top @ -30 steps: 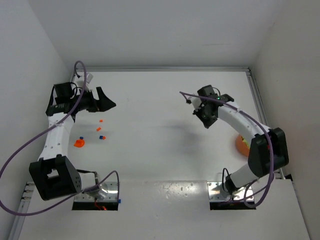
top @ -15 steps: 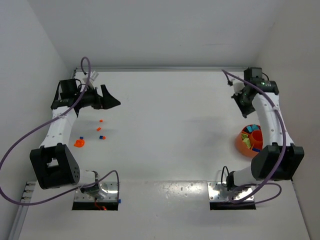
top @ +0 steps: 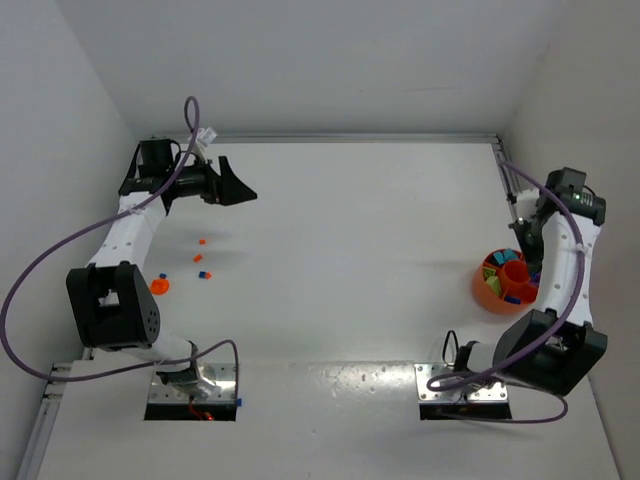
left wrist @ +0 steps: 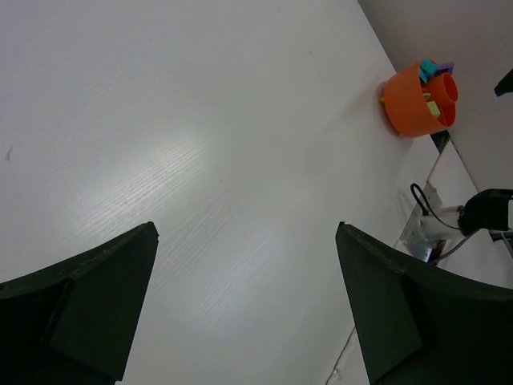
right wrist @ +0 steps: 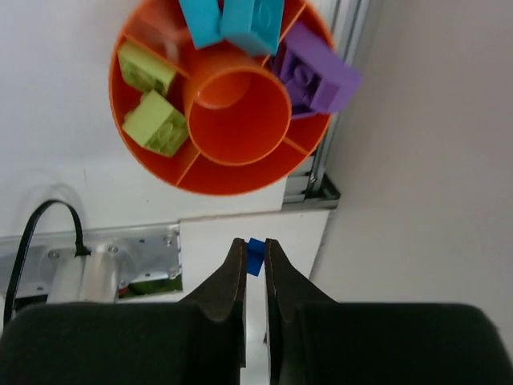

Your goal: Sort the legos into containers by color

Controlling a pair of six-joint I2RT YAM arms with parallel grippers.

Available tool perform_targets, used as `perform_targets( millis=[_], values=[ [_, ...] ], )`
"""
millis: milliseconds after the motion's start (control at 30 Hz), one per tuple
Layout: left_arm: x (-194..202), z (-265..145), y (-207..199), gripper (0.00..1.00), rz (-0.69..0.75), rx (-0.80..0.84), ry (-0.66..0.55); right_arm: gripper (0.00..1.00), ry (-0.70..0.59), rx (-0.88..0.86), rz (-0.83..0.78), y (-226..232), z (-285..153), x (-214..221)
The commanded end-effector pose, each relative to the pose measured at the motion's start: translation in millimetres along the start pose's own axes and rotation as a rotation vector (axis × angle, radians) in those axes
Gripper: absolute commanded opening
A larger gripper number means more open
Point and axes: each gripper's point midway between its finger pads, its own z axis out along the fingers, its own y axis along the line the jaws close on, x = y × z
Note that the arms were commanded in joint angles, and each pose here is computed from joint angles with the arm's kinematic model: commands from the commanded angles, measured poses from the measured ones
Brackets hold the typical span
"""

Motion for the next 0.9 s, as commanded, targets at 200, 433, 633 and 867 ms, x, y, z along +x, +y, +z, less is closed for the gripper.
perform_targets(
  millis=[200, 433, 633, 867],
  values=[
    [-24.5, 3.5, -16.8, 0.99, 0.105, 0.028, -0.011, 0.0, 0.045, -0.113, 0.089, 12.7, 25.5, 50.2],
    [-19.9, 5.6, -14.6, 0.99, 0.116, -0.014, 0.008, 0.0, 0.032, -0.145, 0.141, 15.3, 51.4, 66.2],
    [-15.7, 3.5, 0.4, 0.99, 0.089, -0.135, 0.025, 0.0, -0.027, -0.169, 0.154, 13.5, 60.9, 55.4],
    [-13.0, 1.4, -3.9, 0.99, 0.104, -0.174, 0.006, 0.0, -0.069, -0.176, 0.155, 8.2, 70.6, 42.2]
  ],
)
